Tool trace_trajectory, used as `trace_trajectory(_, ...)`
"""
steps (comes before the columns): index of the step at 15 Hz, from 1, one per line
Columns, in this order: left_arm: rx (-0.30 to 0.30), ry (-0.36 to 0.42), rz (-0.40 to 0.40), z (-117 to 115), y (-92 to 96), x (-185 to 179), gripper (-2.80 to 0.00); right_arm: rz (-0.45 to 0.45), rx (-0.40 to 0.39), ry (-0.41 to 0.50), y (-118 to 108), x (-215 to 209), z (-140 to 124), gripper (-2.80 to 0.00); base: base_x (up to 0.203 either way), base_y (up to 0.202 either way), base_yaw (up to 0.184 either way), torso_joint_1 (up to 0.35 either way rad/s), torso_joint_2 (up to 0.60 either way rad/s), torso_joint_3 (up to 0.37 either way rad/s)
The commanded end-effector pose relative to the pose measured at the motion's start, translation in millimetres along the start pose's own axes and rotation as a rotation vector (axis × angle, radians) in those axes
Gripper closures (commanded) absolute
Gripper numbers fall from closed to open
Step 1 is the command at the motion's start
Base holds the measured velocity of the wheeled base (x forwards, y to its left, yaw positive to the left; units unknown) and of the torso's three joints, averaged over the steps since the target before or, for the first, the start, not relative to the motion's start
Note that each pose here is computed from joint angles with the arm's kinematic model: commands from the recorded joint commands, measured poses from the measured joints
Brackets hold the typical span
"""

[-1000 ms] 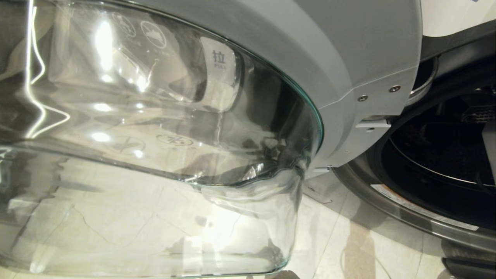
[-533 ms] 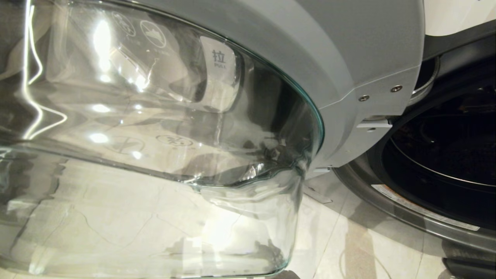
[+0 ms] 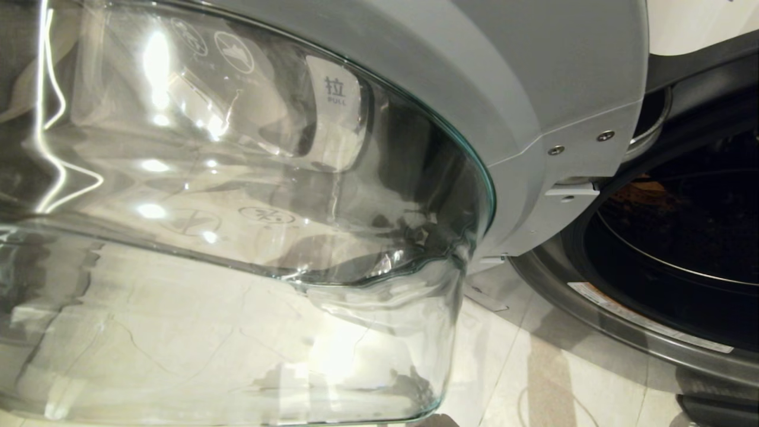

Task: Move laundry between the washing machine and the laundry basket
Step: Pick a cloth and place it into the basket

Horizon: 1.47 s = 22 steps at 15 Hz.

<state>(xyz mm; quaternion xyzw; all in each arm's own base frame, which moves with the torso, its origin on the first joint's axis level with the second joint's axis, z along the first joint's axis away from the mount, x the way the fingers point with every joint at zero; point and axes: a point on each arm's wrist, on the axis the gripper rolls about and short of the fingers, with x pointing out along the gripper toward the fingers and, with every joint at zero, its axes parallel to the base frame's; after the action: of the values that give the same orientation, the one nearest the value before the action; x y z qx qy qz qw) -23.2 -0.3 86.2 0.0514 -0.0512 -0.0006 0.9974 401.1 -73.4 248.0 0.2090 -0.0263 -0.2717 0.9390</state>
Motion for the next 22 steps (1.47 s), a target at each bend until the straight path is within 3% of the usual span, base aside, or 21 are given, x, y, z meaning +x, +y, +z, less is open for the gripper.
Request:
trace_trajectory(1,0.000,0.041,-0.004,-11.3,-1.1,2.2,0.00,-0.002,-0.054,-0.060,-4.2,-3.9,23.9,0.00,0.000,0.000,0.000,0.000,0.00,0.000)
trace_trajectory(2,0.000,0.041,-0.004,-11.3,-1.1,2.2,0.00,-0.006,-0.075,-0.067,-6.4,0.3,26.0,-2.80,0.000,0.000,0.000,0.000,0.00,0.000)
trace_trajectory(4,-0.001,0.040,-0.002,-11.2,-1.1,2.2,0.00,-0.046,-0.124,-0.075,-20.0,16.3,26.7,-2.80,0.000,0.000,0.000,0.000,0.00,0.000)
trace_trajectory(8,-0.003,0.040,-0.002,-11.1,-1.1,2.2,0.00,-0.090,-0.126,-0.118,-38.2,53.7,27.8,-2.80,0.000,0.000,0.000,0.000,0.00,0.000)
trace_trajectory(11,-0.004,0.041,-0.002,-11.3,-1.1,2.1,0.00,-0.060,-0.137,-0.086,-42.1,64.1,17.5,-2.80,0.000,0.000,0.000,0.000,0.00,0.000)
trace_trajectory(18,-0.011,0.041,-0.001,-11.3,-1.1,2.2,0.00,-0.092,-0.160,-0.087,-56.2,76.1,13.7,-2.80,0.000,0.000,0.000,0.000,0.00,0.000)
trace_trajectory(22,-0.011,0.040,-0.001,-11.3,-1.1,2.1,0.00,-0.099,-0.160,-0.083,-59.3,94.6,-2.2,-2.80,0.000,0.000,0.000,0.000,0.00,0.000)
